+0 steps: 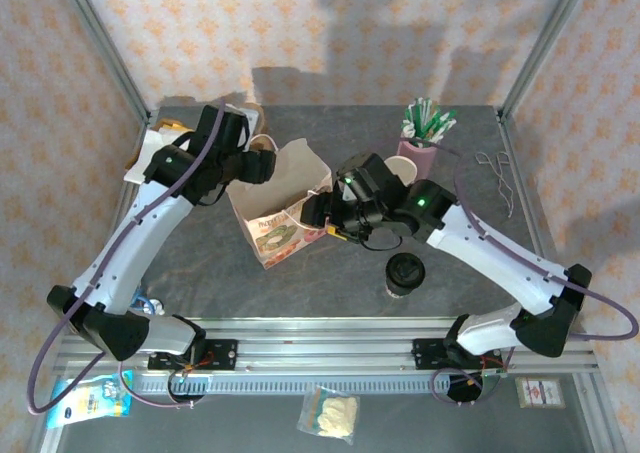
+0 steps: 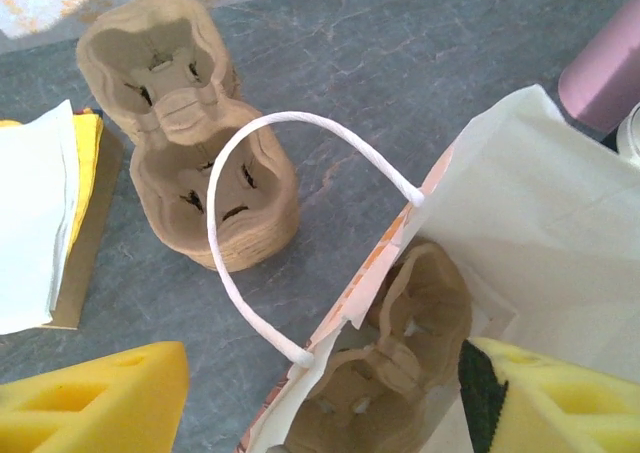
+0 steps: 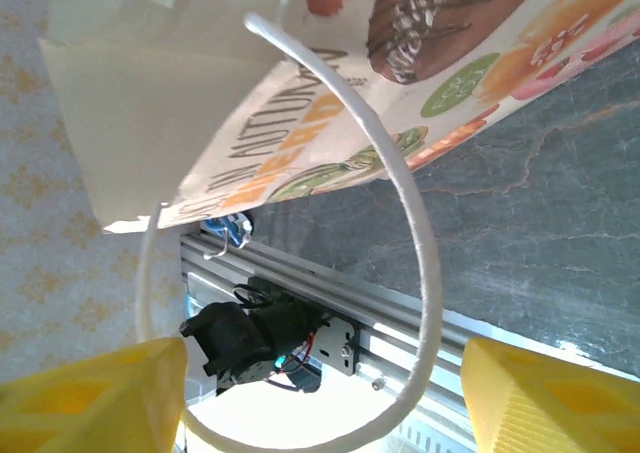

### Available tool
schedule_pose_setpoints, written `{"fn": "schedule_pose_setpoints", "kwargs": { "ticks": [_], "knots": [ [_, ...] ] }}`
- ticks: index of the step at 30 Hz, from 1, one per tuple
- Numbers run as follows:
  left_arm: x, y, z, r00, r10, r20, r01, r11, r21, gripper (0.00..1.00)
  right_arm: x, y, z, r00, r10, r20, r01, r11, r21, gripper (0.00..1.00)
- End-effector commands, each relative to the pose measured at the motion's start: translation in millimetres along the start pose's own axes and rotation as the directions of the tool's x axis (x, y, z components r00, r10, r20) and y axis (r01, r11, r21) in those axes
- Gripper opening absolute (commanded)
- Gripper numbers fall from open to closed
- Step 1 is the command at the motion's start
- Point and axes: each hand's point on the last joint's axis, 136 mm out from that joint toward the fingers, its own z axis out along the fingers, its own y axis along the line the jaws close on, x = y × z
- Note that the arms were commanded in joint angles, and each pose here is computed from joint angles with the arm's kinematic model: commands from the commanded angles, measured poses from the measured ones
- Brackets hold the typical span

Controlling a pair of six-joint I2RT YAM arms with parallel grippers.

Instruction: Pack the takeout coffee

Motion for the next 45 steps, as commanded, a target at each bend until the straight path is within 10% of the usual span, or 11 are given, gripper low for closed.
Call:
{"fn": "schedule_pose_setpoints", "kwargs": {
  "ticks": [1, 18, 27, 45],
  "knots": [
    [-6.6, 3.0, 7.2, 0.993, 0.117, 0.026, -0.116, 0.993, -0.016, 0.66, -2.3, 12.2, -5.9, 1.0, 0.019, 0.019, -0.018, 0.998, -0.058, 0.67],
    [5.3, 5.3, 42.9, 0.983, 0.176, -0.056, -0.178, 0.983, -0.041, 0.33, -8.3, 12.9, -9.3, 0.998, 0.028, 0.058, -0.025, 0.998, -0.063, 0.15],
    [12.8, 7.9, 35.4, 0.994, 0.082, -0.075, -0.086, 0.995, -0.048, 0.0, -26.6, 7.3, -36.2, 0.99, 0.055, 0.128, -0.045, 0.996, -0.077, 0.14],
    [32.3, -9.6, 13.9, 0.983, -0.134, -0.122, 0.143, 0.987, 0.067, 0.0, -59.9, -16.7, -50.8, 0.989, 0.009, 0.146, -0.009, 1.0, -0.002, 0.14]
  ]
}}
